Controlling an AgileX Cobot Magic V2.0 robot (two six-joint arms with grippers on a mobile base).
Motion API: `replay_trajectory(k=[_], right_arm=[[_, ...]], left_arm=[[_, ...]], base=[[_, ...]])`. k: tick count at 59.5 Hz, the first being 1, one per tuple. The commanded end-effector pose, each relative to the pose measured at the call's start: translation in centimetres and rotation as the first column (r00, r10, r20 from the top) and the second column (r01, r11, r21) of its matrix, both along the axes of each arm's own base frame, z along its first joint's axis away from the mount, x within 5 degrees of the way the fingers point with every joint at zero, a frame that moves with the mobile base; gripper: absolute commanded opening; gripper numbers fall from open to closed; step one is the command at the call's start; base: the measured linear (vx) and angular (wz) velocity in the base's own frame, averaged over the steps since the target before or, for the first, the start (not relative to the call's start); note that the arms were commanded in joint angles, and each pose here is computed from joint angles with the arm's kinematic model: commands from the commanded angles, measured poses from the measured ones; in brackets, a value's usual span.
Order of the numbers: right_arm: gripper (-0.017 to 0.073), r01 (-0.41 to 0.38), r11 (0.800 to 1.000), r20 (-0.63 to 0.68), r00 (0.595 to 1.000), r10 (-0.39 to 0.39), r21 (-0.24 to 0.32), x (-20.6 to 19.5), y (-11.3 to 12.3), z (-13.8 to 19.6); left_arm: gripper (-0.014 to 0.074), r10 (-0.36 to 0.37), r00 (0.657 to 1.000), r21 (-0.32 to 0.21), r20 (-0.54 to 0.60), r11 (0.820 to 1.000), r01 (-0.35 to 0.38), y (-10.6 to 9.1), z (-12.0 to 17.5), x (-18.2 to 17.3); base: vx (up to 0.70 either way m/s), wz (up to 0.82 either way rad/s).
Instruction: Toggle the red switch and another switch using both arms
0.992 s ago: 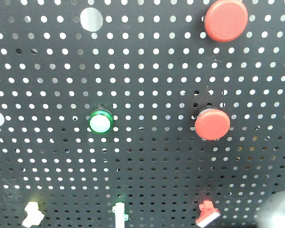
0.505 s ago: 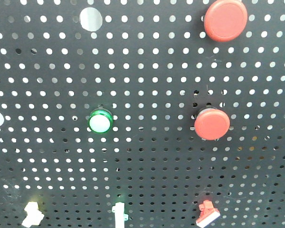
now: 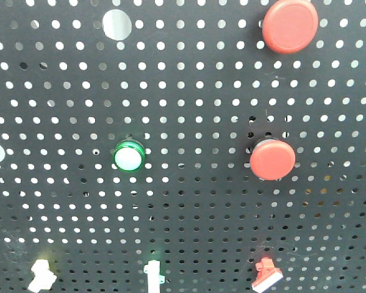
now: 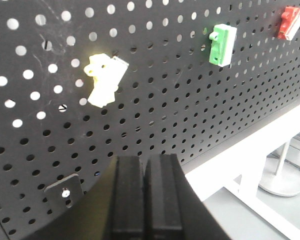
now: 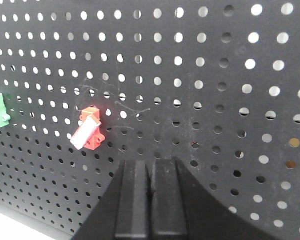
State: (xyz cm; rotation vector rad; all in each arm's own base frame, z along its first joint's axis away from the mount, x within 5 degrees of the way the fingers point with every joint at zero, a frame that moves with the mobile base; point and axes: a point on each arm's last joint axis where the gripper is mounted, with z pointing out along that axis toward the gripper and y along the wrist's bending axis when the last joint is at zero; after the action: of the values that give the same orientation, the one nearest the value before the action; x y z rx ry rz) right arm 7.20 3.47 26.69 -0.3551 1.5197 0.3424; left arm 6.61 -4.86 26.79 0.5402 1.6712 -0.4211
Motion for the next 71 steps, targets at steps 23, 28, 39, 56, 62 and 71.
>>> replay_trajectory(k=[23, 28, 39, 56, 62, 71], right_arm=[[-0.0006, 0.032, 0.999, 0.029, 0.999, -0.032, 0.004, 0.1, -0.2, 1.0], [-0.0006, 0.032, 0.999, 0.029, 0.999, -0.032, 0.004, 0.1, -0.2, 1.0], [-0.0006, 0.032, 0.999, 0.029, 0.999, -0.032, 0.004, 0.1, -0.2, 1.0], [-0.0006, 0.033, 0.999, 0.029, 0.999, -0.033, 0.005, 0.1, -0.3, 1.0], [-0.0006, 0.032, 0.999, 0.029, 0.999, -0.032, 0.004, 0.1, -0.2, 1.0], [-0.0006, 0.033, 0.999, 0.029, 0.999, -0.033, 0.005, 0.1, -0.3, 1.0]], left_arm=[[0.0003, 0.295, 0.946, 0.07, 0.135, 0.95, -0.306, 2.5, 0.9, 1.3], [0.0003, 0.394, 0.904, -0.003, 0.168, 0.917, -0.399, 3.4, -0.1, 1.1], [0.0003, 0.506, 0.83, -0.149, 0.233, 0.862, -0.484, 4.5, -4.0, -0.2], [0.0003, 0.492, 0.85, -0.107, 0.188, 0.871, -0.48, 4.4, -7.1, -1.0], [0.0003, 0.493, 0.849, -0.112, 0.188, 0.87, -0.48, 4.4, -7.0, -1.0], [0.0003, 0.493, 0.849, -0.113, 0.189, 0.87, -0.48, 4.4, -7.0, -1.0]], base=[[0.0, 0.0], [0.0, 0.0], [0.0, 0.0], [0.0, 0.0], [0.0, 0.0], [0.0, 0.0]])
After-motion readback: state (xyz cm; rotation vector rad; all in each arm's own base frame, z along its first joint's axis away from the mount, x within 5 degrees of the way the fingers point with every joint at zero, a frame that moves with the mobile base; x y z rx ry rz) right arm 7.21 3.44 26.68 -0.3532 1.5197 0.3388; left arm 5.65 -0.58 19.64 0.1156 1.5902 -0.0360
